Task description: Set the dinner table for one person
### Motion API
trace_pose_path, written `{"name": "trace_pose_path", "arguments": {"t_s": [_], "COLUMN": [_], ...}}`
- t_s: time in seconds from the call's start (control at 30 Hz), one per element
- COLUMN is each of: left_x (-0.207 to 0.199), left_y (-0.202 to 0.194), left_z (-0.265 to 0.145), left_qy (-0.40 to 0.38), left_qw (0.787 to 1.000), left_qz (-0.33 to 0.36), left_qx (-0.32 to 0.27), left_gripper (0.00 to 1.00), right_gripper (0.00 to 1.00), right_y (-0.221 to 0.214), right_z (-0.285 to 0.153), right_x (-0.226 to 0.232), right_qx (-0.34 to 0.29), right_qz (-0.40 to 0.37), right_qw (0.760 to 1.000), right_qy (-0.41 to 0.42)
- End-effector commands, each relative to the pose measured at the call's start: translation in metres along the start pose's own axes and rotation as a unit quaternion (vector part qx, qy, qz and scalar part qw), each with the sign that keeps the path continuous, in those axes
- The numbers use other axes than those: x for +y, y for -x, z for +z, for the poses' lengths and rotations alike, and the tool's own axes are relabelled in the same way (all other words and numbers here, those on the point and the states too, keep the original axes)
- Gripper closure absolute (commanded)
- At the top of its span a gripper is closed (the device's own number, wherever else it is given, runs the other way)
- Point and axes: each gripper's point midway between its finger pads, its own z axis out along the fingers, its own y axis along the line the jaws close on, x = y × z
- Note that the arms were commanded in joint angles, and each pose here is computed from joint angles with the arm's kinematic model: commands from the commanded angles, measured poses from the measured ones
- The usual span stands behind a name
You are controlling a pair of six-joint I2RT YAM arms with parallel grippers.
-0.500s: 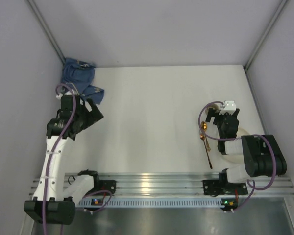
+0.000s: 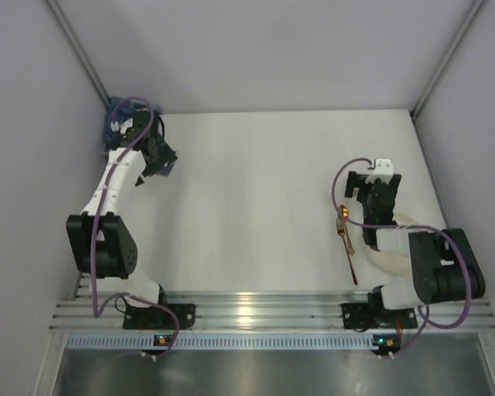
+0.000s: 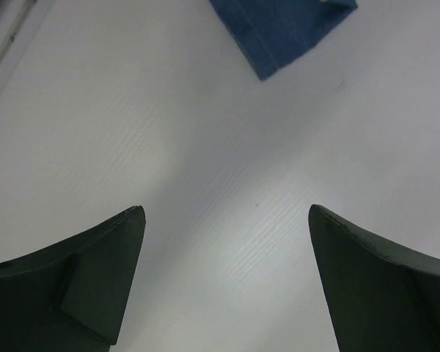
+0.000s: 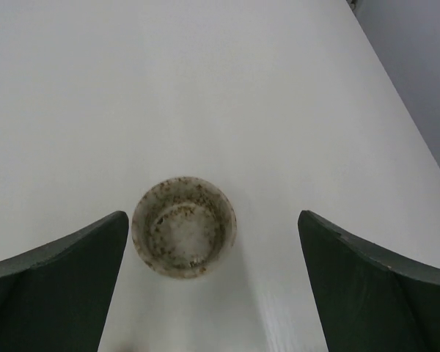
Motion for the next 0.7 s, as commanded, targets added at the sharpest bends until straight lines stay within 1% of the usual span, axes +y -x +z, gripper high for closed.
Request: {"name": "trace_pose_path", "arguments": {"t_s": [0.0, 0.03, 0.07, 0.1, 0.13, 0.17, 0.2, 0.23, 0.27, 0.3, 0.33, 0.4, 0.43, 0.47, 0.5, 0.57, 0.6, 0.67], "left_x": [-0.01, -0.005, -0.012, -0.012, -0.011, -0.021, -0.027, -0.018, -0.027, -0.03, -0.035, -0.047, -0.048, -0.051, -0.049, -0.054, -0.051, -0.052], "left_y": [0.071, 0.065, 0.092, 0.099, 0.098, 0.114, 0.119, 0.125, 0.146, 0.153, 0.153, 0.172, 0.173, 0.178, 0.176, 0.178, 0.172, 0.169], "left_z": [0.006, 0.028, 0.02, 0.026, 0.049, 0.045, 0.05, 0.071, 0.066, 0.071, 0.086, 0.091, 0.104, 0.107, 0.125, 0.139, 0.159, 0.173], "left_qy": [0.045, 0.087, 0.091, 0.107, 0.131, 0.119, 0.116, 0.131, 0.119, 0.118, 0.117, 0.103, 0.107, 0.104, 0.105, 0.091, 0.096, 0.092], "left_qw": [0.994, 0.993, 0.99, 0.989, 0.987, 0.987, 0.987, 0.986, 0.984, 0.983, 0.983, 0.979, 0.977, 0.976, 0.977, 0.98, 0.981, 0.982], "left_qz": [-0.009, 0.018, 0.012, 0.023, 0.036, 0.032, 0.042, 0.041, 0.032, 0.048, 0.059, 0.076, 0.083, 0.083, 0.083, 0.075, 0.077, 0.076], "left_qx": [-0.101, -0.077, -0.103, -0.104, -0.089, -0.102, -0.105, -0.098, -0.126, -0.133, -0.131, -0.162, -0.163, -0.171, -0.164, -0.161, -0.149, -0.144], "left_gripper": [0.02, 0.02, 0.02, 0.02, 0.02, 0.02, 0.02, 0.02, 0.02, 0.02, 0.02, 0.02, 0.02, 0.02, 0.02, 0.02, 0.02, 0.02], "right_gripper": [0.0, 0.0, 0.0, 0.0, 0.0, 0.0, 0.0, 0.0, 0.0, 0.0, 0.0, 0.0, 0.0, 0.0, 0.0, 0.0, 0.0, 0.0], "right_y": [0.069, 0.078, 0.063, 0.105, 0.113, 0.103, 0.121, 0.125, 0.121, 0.119, 0.117, 0.11, 0.107, 0.111, 0.102, 0.092, 0.089, 0.087], "right_z": [0.035, 0.042, 0.043, 0.055, 0.056, 0.055, 0.058, 0.048, 0.049, 0.045, 0.037, 0.029, 0.021, 0.014, 0.009, -0.005, -0.009, -0.021], "right_x": [-0.001, 0.007, 0.013, 0.024, 0.048, 0.061, 0.074, 0.106, 0.116, 0.122, 0.134, 0.137, 0.138, 0.137, 0.136, 0.131, 0.129, 0.126], "right_qx": [0.018, 0.031, 0.087, 0.066, 0.082, 0.122, 0.118, 0.139, 0.156, 0.173, 0.19, 0.204, 0.213, 0.211, 0.221, 0.237, 0.241, 0.248], "right_qz": [0.002, 0.053, 0.052, 0.079, 0.12, 0.136, 0.15, 0.177, 0.192, 0.204, 0.219, 0.228, 0.229, 0.227, 0.223, 0.215, 0.213, 0.205], "right_qw": [0.998, 0.997, 0.994, 0.994, 0.989, 0.982, 0.977, 0.955, 0.944, 0.935, 0.921, 0.914, 0.91, 0.91, 0.909, 0.91, 0.91, 0.91], "right_qy": [-0.056, -0.053, -0.046, -0.026, 0.03, 0.055, 0.1, 0.192, 0.217, 0.231, 0.26, 0.265, 0.274, 0.276, 0.273, 0.264, 0.262, 0.262]}}
